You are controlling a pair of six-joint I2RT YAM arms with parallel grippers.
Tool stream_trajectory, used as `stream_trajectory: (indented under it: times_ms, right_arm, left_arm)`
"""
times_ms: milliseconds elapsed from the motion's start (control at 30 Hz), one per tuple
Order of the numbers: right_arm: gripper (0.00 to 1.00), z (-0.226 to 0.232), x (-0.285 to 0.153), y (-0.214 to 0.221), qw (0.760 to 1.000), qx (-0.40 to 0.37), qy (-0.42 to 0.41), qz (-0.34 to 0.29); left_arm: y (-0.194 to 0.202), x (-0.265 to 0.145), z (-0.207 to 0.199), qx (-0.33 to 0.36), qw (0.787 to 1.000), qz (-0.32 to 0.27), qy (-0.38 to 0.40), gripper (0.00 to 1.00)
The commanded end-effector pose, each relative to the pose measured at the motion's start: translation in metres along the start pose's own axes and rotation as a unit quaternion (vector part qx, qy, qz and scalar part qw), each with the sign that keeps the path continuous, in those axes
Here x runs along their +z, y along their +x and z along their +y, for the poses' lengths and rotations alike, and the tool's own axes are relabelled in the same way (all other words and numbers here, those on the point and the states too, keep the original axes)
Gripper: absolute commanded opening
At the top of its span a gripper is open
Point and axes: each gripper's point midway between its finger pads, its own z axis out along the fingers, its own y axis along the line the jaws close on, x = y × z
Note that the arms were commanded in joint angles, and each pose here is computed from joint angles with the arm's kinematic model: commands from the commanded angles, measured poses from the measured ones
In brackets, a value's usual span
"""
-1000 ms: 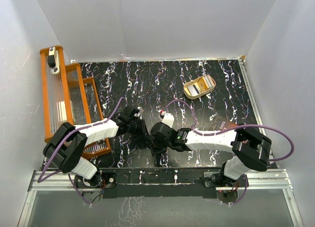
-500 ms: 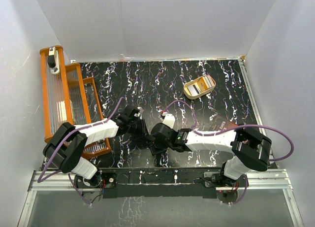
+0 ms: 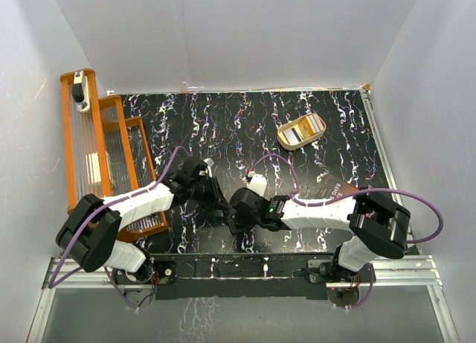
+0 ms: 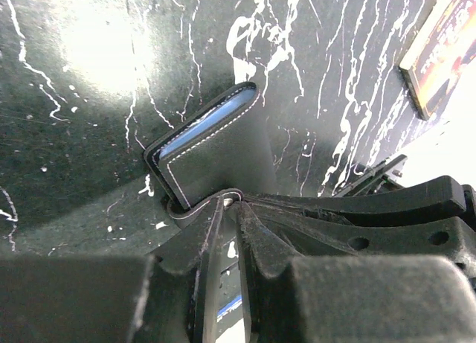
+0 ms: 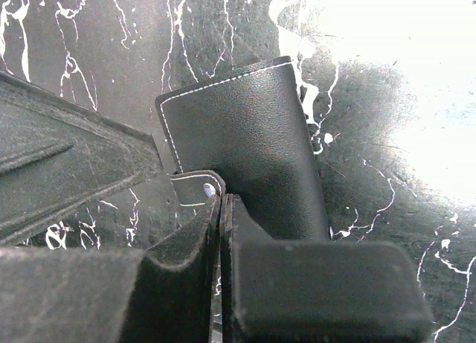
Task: Put the credit cards into the card holder
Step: Close the card holder at the center of the board.
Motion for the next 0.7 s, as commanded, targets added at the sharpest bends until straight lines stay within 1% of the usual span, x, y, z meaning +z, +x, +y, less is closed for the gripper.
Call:
stream_trajectory:
  times_ms: [0,267,367,500,667]
  right_arm:
    - [0.0,-0.002,-0.002,-0.007,1.0,0.011,0.001,-0.018]
    - [0.0,0.0,-0.002,-0.011,1.0,0.012,-0.004,-0.021]
    - [0.0,0.01,-0.006,-0.016,1.0,0.001,-0.019,-0.023]
    - [0.0,0.025,-0.015,-0.025,0.999,-0.002,-0.044,-0.025]
    - [0.0,0.024,-0.014,-0.026,0.999,-0.001,-0.04,-0.023]
  left_arm:
    - [0.011,-0.005,-0.016,-0.003,0.999,0.022,0.048,0.11]
    - [0.02,0.006,-0.007,-0.005,0.998,0.048,0.039,0.09]
    - [0.02,0.008,-0.002,-0.007,0.999,0.046,0.028,0.09]
    - [0.019,0.006,0.005,-0.02,0.999,0.045,-0.002,0.12]
    - [0.015,0.001,-0.001,-0.023,0.999,0.034,0.003,0.12]
